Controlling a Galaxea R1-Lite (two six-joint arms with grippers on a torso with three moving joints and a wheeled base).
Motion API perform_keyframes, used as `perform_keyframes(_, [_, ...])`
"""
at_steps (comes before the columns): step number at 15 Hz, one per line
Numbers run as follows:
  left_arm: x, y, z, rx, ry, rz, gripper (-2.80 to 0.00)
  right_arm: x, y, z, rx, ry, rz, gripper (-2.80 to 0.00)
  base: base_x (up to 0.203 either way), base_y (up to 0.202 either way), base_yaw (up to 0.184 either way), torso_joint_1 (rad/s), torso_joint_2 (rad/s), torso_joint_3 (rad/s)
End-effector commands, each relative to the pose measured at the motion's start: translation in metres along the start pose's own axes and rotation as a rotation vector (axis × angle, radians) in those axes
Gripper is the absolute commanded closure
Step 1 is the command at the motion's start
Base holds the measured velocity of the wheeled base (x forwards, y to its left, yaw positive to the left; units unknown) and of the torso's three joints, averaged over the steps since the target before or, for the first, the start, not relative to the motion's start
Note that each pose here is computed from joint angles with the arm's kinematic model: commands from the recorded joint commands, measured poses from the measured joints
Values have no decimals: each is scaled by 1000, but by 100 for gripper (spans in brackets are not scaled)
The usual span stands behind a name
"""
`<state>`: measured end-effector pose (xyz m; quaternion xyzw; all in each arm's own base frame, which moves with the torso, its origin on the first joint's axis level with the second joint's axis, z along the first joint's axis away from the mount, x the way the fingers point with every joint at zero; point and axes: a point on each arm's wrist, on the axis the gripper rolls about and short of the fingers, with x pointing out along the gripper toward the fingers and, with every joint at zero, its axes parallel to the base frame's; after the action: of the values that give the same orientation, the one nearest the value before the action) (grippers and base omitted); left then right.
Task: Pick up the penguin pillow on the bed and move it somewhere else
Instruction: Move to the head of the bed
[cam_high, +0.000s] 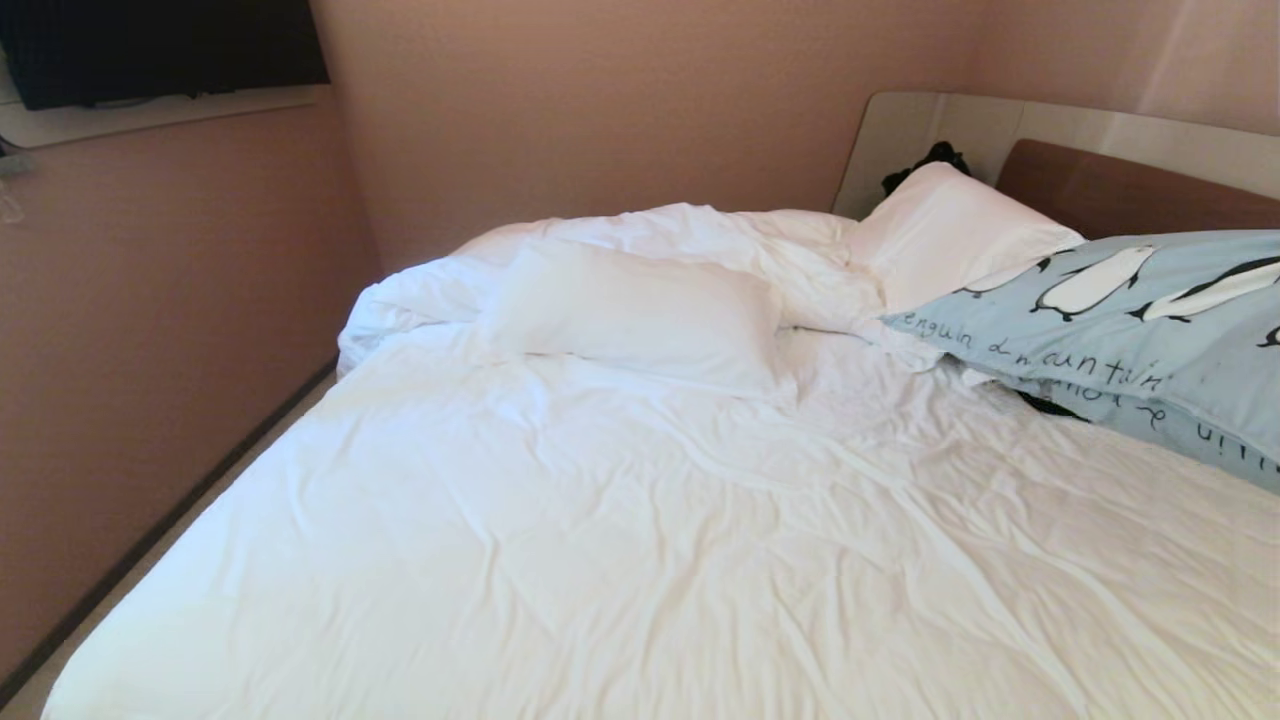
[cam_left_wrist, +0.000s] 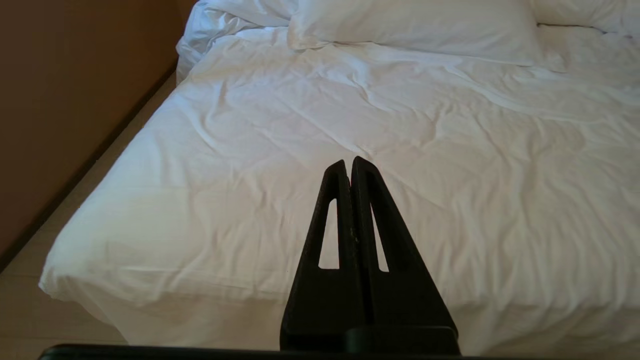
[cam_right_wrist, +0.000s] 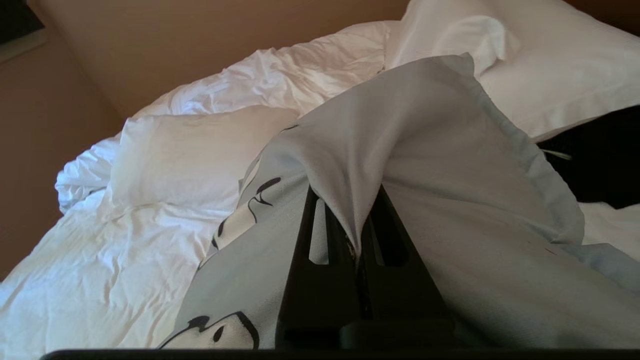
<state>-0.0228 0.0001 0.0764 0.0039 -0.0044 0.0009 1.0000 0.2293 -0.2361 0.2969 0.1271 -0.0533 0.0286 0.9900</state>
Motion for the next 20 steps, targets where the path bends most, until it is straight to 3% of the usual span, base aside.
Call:
perform_keyframes(1, [0, 0, 0, 0, -1, -4, 0, -2, -13, -3, 40, 15, 5, 0, 0, -194, 0, 4, 2, 4])
perform_keyframes(2, [0, -1, 0, 0, -1, -34, 0, -2, -17, -3, 48, 23, 20, 0, 0, -195, -3, 0, 4, -4])
perform_keyframes(3, [0, 0, 0, 0, 0, -2, 0, -1, -20, -5, 55, 31, 26, 0, 0, -192, 4, 2, 9, 2])
perform_keyframes(8, [0, 0, 0, 0, 0, 1, 0, 9, -40, -16, 82, 51, 23, 0, 0, -195, 0, 1, 4, 2])
perform_keyframes(20, [0, 0, 0, 0, 0, 0, 0, 10, -40, -15, 76, 47, 23, 0, 0, -183, 0, 1, 3, 3])
